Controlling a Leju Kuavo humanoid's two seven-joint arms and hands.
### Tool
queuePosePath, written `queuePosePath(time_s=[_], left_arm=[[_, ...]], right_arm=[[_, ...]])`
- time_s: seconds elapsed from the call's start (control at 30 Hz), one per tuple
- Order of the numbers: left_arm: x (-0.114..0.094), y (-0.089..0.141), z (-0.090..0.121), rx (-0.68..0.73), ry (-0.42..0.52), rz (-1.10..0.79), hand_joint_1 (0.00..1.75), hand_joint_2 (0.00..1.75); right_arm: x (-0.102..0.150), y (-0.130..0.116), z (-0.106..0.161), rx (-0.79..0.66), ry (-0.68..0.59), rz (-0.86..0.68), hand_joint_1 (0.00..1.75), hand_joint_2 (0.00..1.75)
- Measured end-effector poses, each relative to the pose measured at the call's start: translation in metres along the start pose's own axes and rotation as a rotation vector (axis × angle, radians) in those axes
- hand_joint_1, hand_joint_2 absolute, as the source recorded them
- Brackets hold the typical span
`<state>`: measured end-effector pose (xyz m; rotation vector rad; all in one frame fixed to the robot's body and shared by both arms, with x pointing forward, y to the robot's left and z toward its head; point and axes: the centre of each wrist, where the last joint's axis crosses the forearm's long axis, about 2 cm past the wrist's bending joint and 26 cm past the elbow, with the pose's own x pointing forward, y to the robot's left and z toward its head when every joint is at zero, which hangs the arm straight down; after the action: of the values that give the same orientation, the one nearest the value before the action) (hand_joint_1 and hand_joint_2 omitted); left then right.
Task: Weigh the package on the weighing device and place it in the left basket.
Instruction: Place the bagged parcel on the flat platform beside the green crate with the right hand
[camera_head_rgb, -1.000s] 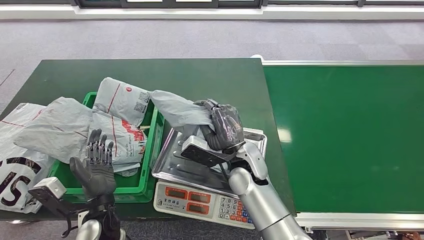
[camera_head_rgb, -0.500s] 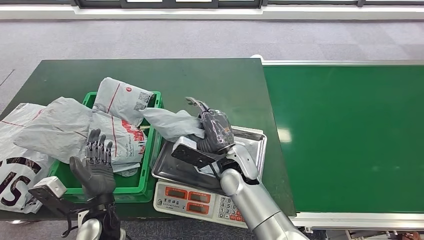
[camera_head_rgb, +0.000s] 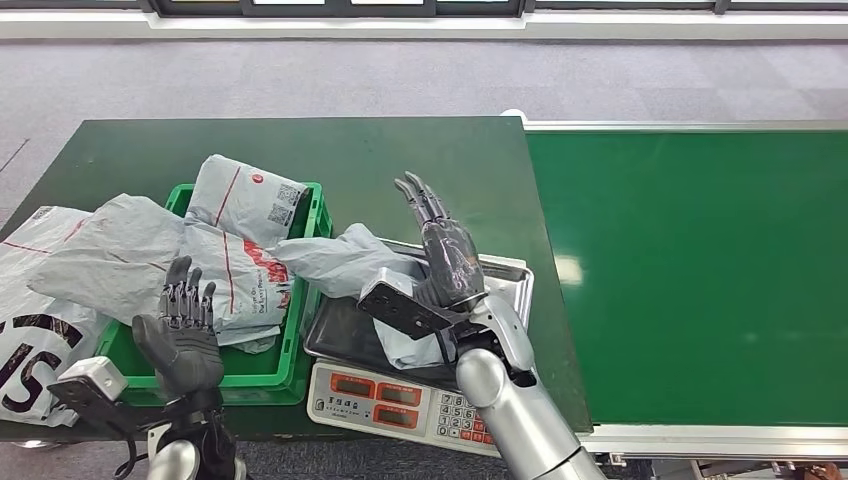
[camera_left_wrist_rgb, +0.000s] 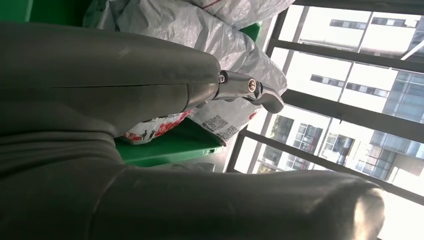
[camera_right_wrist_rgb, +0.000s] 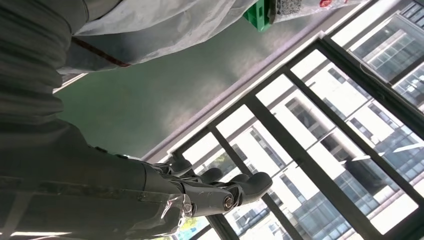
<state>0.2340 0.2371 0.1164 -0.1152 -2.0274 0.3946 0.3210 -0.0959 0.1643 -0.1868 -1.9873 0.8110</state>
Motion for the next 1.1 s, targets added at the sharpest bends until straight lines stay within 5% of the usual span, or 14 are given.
queuePosePath(time_s=[0.4, 0.93, 1.1], left_arm=[[0.02, 0.011, 0.02, -0.064, 0.012, -0.213, 0.0, 0.0], [0.034, -0.003, 0.004, -0.131, -0.084, -0.629, 0.0, 0.0], [0.031, -0.01, -0.004, -0.263, -0.074, -0.73, 0.0, 0.0]], right_arm=[[-0.006, -0.025, 0.035, 0.065, 0.041, -0.097, 0.0, 1.75], [-0.006, -0.064, 0.075, -0.062, 0.043, -0.029, 0.0, 1.75], [0.0, -0.069, 0.092, -0.118, -0.013, -0.014, 0.0, 1.75]])
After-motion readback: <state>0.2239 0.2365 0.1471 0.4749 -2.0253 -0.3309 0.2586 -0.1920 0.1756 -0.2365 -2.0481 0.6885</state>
